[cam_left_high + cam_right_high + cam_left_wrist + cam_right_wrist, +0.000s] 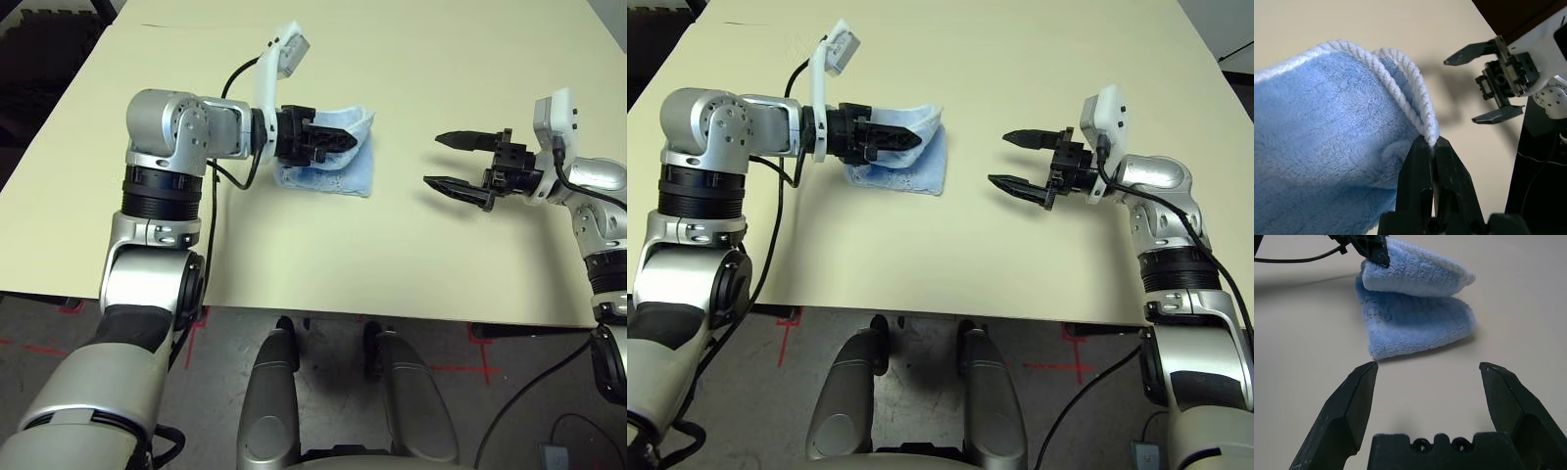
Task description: Fold the towel and set it aside.
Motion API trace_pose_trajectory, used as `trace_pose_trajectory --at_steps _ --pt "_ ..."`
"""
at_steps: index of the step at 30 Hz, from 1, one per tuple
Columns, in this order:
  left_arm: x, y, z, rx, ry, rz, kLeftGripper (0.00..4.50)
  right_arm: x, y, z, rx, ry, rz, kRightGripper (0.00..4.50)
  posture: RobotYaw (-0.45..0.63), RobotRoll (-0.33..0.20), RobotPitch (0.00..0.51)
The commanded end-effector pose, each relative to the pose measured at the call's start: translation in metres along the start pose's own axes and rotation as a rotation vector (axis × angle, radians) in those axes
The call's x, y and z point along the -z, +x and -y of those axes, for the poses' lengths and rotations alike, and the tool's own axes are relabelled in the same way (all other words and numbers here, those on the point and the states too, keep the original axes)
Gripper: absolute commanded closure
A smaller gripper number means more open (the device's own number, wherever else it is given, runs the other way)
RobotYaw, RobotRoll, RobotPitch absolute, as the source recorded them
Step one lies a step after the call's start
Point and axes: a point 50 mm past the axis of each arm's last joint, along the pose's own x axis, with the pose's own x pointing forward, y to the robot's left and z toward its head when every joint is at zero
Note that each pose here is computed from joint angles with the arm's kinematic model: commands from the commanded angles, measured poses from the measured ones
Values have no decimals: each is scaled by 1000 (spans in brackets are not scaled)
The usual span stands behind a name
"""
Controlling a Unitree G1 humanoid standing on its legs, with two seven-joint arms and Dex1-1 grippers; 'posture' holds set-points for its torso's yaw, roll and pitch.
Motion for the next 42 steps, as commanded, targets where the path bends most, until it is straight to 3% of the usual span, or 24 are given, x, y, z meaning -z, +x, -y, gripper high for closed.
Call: trace_pose_trajectory --at_steps 1,6,11,17,22,26,30,39,42 --pt "15 11 -4 -18 26 -29 3714 -4 -2 0 4 -16 9 0 -17 0 283" --pt "17 11 -2 50 100 -3 1943 -6 3 -1 -18 -19 21 0 -19 0 282" --pt "3 -7 6 135 143 9 56 -8 7 2 -24 -23 30 0 -12 0 283" --pt "-25 -39 18 183 327 111 18 -13 14 6 -27 -4 80 0 3 0 280" --pt "-5 -51 -4 200 485 135 18 -16 36 -1 -84 23 147 0 18 0 277" --pt "16 -54 -37 120 571 95 18 -19 49 -5 -120 33 178 0 21 0 276" --pt "23 -57 -54 117 585 99 0 -20 50 -5 -130 35 176 955 15 0 275" --pt "24 -55 -57 147 620 96 0 -20 46 -7 -145 32 162 4382 5 0 271" --pt "23 -56 -60 138 646 92 0 -20 46 -7 -145 33 160 4454 5 0 270"
